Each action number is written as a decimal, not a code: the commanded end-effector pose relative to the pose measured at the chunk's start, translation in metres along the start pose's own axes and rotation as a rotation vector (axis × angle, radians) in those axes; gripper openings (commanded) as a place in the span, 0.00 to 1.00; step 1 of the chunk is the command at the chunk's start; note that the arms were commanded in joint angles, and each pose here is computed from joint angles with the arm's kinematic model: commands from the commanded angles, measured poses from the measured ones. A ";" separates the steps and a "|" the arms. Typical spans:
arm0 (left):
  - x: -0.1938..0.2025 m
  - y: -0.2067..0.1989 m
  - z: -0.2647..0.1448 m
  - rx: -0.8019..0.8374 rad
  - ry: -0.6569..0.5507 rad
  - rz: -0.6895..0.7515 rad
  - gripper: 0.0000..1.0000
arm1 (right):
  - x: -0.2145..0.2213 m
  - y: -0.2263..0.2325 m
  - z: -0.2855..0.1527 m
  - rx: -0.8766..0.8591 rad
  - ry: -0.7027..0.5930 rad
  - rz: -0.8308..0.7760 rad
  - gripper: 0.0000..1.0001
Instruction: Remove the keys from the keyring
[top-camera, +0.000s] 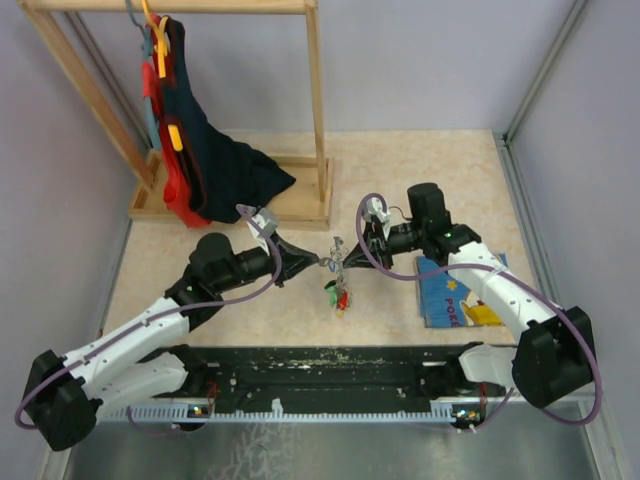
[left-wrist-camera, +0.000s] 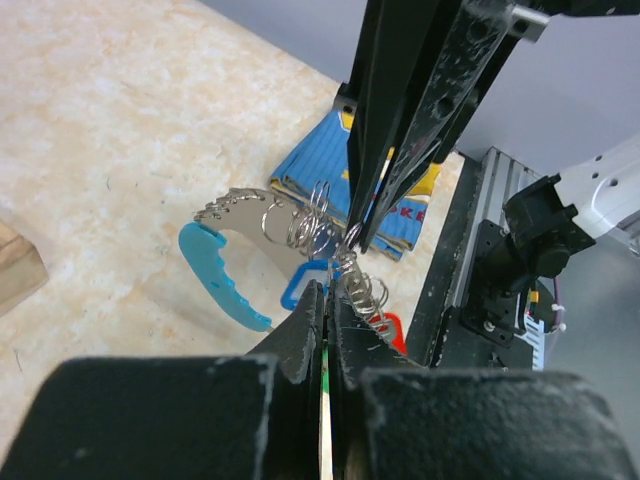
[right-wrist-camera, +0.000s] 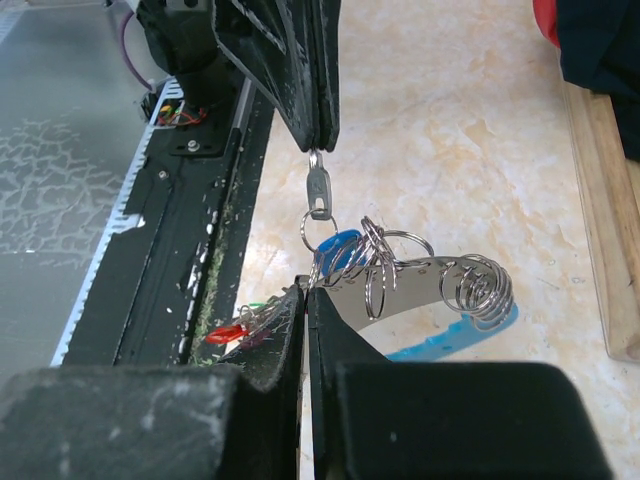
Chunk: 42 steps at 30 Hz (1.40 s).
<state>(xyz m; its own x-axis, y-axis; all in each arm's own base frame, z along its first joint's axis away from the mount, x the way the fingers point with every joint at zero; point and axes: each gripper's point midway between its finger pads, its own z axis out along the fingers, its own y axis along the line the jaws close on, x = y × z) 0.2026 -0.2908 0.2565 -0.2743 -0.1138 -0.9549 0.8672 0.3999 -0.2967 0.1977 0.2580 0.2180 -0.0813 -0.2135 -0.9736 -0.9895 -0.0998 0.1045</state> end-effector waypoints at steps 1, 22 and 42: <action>-0.004 0.021 -0.005 -0.083 -0.047 0.009 0.00 | -0.026 0.003 -0.006 -0.019 -0.046 -0.063 0.00; 0.035 0.008 0.016 0.086 0.108 -0.043 0.00 | -0.023 -0.001 -0.006 -0.013 -0.057 -0.038 0.00; 0.058 0.074 -0.004 -0.299 0.214 -0.005 0.00 | -0.017 -0.006 -0.013 0.027 -0.009 -0.088 0.00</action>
<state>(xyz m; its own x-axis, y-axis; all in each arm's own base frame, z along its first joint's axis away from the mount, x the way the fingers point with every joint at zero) 0.2224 -0.2899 0.1922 -0.3893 0.0279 -0.9207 0.8170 0.4720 -0.3311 0.2008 0.2511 0.2135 -0.1072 -0.2274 -0.9679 -0.9893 -0.0727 0.1266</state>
